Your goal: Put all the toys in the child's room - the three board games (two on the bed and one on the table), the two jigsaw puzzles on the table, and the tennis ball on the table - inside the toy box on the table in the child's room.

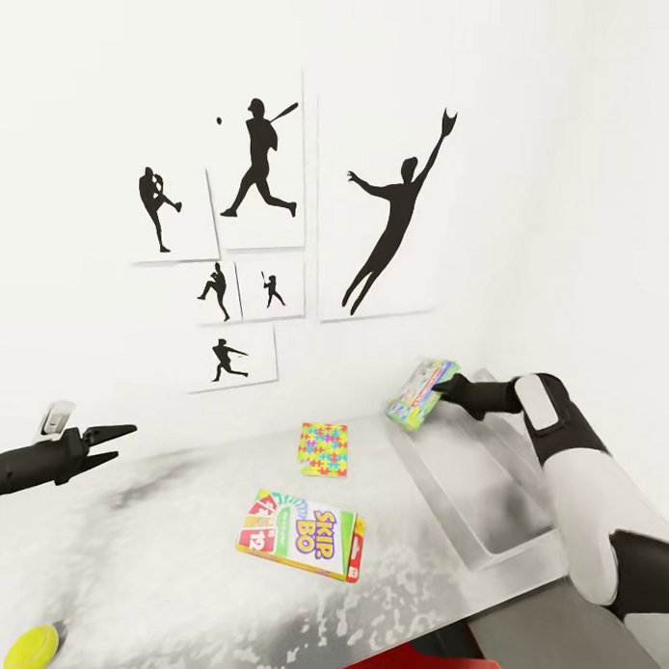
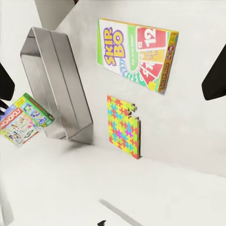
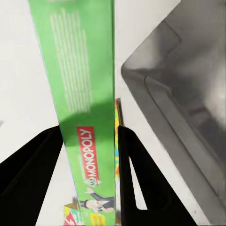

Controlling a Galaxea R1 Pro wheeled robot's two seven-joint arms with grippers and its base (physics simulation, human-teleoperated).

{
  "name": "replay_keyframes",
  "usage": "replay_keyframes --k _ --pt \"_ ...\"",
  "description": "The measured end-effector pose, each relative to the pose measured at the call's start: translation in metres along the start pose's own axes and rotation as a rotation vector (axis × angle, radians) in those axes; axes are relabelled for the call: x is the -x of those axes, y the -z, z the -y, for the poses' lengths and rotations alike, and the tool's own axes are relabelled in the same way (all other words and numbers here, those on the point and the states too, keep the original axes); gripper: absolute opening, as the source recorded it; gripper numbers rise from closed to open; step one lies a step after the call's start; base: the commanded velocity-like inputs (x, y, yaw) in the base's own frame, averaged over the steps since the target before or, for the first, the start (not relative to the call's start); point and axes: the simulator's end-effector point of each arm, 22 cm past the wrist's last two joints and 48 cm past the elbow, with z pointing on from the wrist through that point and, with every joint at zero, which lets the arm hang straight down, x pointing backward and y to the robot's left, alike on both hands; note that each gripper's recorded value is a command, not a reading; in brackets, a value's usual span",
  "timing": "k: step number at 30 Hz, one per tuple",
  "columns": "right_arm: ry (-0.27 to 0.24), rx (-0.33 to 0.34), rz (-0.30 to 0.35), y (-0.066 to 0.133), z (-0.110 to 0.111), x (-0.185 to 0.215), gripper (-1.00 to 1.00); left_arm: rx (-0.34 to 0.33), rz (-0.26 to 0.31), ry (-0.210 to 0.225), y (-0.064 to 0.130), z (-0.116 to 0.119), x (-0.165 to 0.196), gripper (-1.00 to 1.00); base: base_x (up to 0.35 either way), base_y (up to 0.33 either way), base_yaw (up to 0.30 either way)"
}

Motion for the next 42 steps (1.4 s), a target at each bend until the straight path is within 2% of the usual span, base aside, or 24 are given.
replay_keyframes --k 4,6,8,13,18,22,32,42 --pt "-0.029 -0.04 0.001 0.01 0.023 0.015 -1.0 -0.017 -0.022 0.007 -0.009 0.004 -0.011 1.0 0.0 0.0 0.0" --pt "-0.037 -0.045 0.006 0.014 0.028 0.019 -1.0 -0.044 -0.046 0.012 -0.023 0.014 -0.022 1.0 0.0 0.0 0.0" --pt "-0.039 -0.047 0.01 0.016 0.03 0.022 -1.0 -0.092 -0.055 -0.001 -0.035 0.036 -0.025 1.0 0.0 0.0 0.0" --pt "-0.021 -0.036 0.068 0.023 0.021 0.041 -1.0 -0.148 -0.023 -0.017 -0.04 0.06 -0.014 1.0 0.0 0.0 0.0" --pt "-0.001 -0.051 0.116 0.03 0.025 0.054 -1.0 -0.152 -0.018 -0.023 -0.042 0.064 -0.008 1.0 0.0 0.0 0.0" --pt "0.01 -0.041 0.155 0.034 0.019 0.065 -1.0 -0.153 -0.016 -0.025 -0.042 0.066 -0.007 1.0 0.0 0.0 0.0" --pt "0.01 -0.05 0.201 0.034 0.022 0.073 -1.0 -0.151 -0.016 -0.027 -0.042 0.065 -0.007 1.0 0.0 0.0 0.0" --pt "0.009 -0.054 0.176 0.033 0.024 0.068 -1.0 -0.152 -0.017 -0.026 -0.042 0.065 -0.007 1.0 0.0 0.0 0.0"
